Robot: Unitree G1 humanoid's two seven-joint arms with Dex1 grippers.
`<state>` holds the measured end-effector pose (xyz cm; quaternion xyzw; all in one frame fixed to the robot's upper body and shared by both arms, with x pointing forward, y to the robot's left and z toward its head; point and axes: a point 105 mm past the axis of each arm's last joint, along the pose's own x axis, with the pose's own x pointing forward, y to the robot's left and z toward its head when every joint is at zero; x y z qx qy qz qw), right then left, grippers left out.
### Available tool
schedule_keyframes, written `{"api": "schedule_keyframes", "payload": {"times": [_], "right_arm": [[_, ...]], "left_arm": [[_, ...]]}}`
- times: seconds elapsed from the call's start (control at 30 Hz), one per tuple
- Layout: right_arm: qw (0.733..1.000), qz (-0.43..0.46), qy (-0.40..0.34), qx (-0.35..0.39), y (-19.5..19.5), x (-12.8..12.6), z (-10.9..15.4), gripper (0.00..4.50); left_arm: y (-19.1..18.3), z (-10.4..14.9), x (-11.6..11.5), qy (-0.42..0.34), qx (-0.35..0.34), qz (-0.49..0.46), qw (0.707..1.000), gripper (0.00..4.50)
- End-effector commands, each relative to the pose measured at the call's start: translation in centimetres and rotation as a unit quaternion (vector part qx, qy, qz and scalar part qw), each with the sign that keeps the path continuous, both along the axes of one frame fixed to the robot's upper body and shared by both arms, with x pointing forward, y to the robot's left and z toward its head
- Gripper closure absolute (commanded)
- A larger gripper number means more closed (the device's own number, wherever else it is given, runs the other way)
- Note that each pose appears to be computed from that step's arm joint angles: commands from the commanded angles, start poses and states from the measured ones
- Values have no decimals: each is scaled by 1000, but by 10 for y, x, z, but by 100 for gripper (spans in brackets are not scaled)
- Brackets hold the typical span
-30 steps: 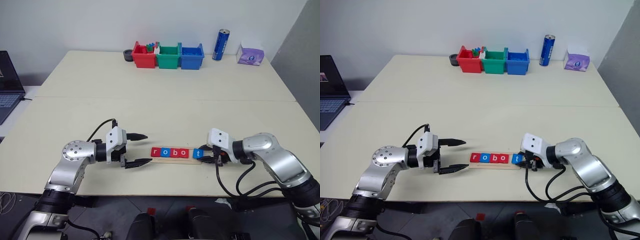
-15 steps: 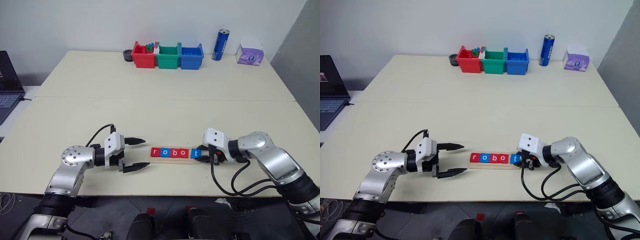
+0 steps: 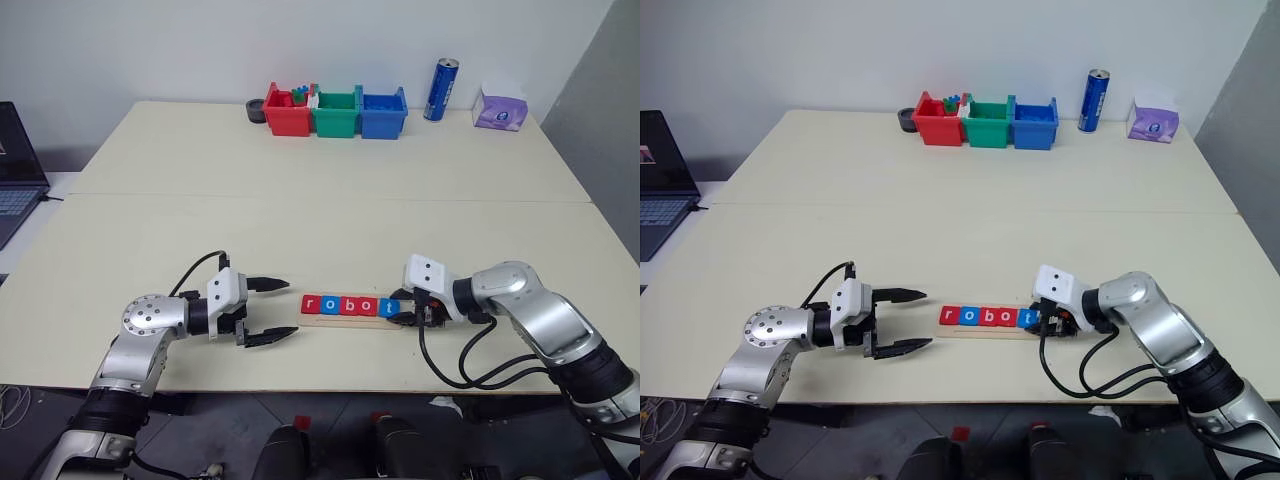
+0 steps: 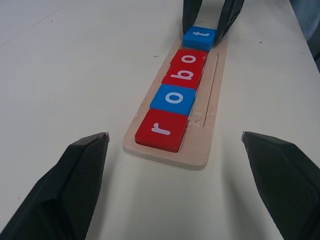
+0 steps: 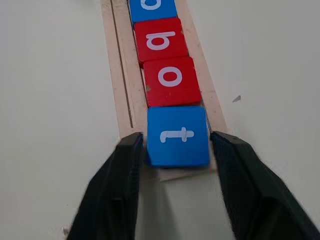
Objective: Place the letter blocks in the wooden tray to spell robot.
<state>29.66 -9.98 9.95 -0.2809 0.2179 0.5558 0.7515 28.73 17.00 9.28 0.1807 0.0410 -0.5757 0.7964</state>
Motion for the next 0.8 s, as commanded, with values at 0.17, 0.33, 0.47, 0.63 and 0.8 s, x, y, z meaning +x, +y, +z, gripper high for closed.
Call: {"api": "schedule_keyframes", "payload": {"times": [0.17,0.33,0.47,0.63,0.8], "right_arm": [[999,-1,-29,14,3,7,16,7],[998,-15,-38,53,-1,-3,42,7],[998,-34,-36,46,-10,-15,38,71],[998,-55,-34,25,-16,-23,22,252],[998,-55,-40,15,-16,-22,16,441]], "left_arm": [[0,6,1,-18,-2,-3,1000,0],[-1,7,1,-20,-2,0,1000,0],[-1,8,0,-21,-1,1,1000,0],[-2,9,1,-21,0,1,1000,0],[-4,11,3,-23,2,-3,1000,0]]}}
